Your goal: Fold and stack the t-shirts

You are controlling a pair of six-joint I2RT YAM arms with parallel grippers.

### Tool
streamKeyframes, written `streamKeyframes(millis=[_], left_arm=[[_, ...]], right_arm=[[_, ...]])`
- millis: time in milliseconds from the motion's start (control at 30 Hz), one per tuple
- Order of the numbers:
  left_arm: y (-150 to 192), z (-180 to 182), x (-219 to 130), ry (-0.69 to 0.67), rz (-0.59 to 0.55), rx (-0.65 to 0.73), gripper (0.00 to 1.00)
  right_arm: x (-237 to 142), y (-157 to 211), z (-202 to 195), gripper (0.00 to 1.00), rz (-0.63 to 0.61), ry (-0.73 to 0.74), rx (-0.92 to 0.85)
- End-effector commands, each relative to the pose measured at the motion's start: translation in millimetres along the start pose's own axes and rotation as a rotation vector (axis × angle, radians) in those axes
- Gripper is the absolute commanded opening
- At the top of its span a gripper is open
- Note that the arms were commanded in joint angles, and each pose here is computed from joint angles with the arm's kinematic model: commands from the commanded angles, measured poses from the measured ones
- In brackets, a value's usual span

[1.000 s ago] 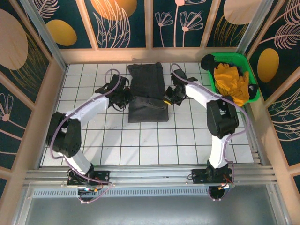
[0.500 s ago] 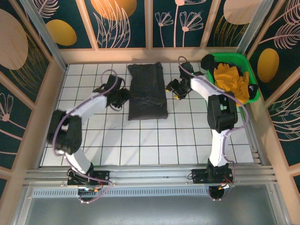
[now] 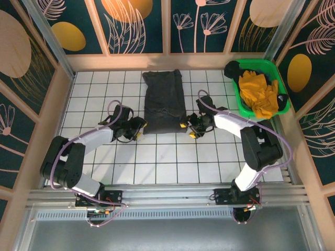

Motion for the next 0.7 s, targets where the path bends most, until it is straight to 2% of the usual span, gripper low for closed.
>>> streamKeyframes(millis=[0,133,267,500,667], left_arm=[[8,3,11,0.027,0.058,-0.040,0.56],[11,3,20,0.023,0.096,-0.043,0.54],[10,9,22,-0.048,0.089,-0.038,0.52],[12,11,28,-0.042,0.103,-0.054,0.51],[9,6,24,-0.077,0.087,-0.048,0.51]], right_arm=[[12,1,5,0.59,0.017,-0.028,0.072],[20,-2,5,0.58,0.021,-0.012,0.090],[28,0,-5,0.57,0.032,0.041,0.120],[37,-7,-7,0.51,0.002,0.041,0.147],[39,-17,3,0.30,-0.022,0.022,0.142]])
Point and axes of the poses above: each hand's point on the last joint's axis, 136 mm out from that joint toward the fingers, its own x axis out along the fingers, its own z axis along the line the jaws close on, y = z × x, the point moved 5 cm from there along -x, back along the fingers
